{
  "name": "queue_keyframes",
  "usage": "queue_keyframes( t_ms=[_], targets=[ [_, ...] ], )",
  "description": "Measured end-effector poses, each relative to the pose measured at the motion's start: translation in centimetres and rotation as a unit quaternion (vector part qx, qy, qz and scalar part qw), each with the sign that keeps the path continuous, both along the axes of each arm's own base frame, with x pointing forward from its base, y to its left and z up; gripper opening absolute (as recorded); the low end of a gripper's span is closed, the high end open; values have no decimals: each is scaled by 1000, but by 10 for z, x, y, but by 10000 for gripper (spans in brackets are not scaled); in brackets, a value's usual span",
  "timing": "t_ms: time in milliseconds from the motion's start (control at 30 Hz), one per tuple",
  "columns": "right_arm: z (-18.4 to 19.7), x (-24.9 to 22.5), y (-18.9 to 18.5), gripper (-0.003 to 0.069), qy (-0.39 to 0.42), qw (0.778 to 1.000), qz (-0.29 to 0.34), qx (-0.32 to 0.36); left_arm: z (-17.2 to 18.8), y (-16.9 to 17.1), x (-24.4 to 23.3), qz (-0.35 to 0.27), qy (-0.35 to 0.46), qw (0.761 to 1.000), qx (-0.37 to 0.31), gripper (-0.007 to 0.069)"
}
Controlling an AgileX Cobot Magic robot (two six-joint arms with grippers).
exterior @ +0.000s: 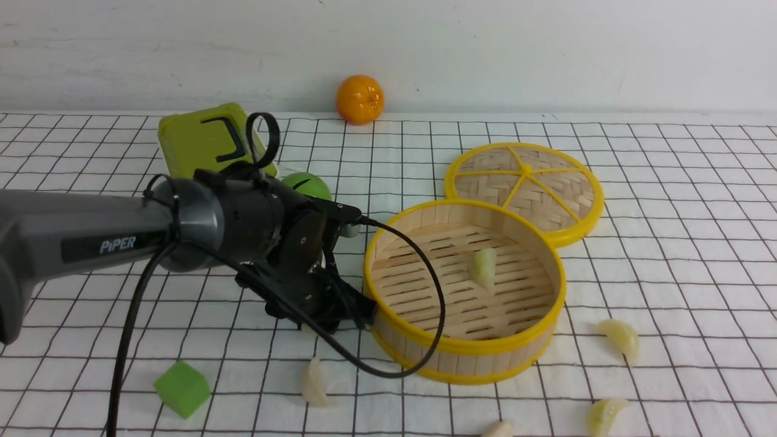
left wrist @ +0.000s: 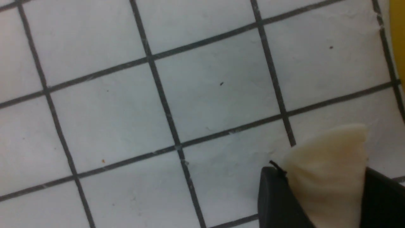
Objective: Put the dumplings into the steamer on the table with the white tablecloth.
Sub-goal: 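Reach for and grasp a dumpling on the table with the left gripper, then place the dumpling into the bamboo steamer basket with the left gripper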
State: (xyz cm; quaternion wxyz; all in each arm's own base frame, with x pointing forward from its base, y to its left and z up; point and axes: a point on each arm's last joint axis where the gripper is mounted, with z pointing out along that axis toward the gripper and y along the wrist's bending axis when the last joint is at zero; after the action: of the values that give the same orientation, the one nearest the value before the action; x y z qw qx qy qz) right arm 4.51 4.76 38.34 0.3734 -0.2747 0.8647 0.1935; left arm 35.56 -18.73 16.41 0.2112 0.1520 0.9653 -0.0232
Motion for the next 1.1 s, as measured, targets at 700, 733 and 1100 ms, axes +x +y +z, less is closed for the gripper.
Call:
queue_keyframes(
  t_ms=[700, 733, 1100],
  targets=[
    [1, 1, 0, 81, -5, 1000, -2, 1, 87, -98, 17, -5, -14, 986, -167, 285],
    [1, 1, 0, 83, -4, 1000, -2, 1, 75, -100, 21, -3, -8, 987, -163, 285],
    [0, 1, -1, 90, -3, 1000, -3, -5, 30, -114, 41, 6, -30, 983, -180, 285]
  ],
)
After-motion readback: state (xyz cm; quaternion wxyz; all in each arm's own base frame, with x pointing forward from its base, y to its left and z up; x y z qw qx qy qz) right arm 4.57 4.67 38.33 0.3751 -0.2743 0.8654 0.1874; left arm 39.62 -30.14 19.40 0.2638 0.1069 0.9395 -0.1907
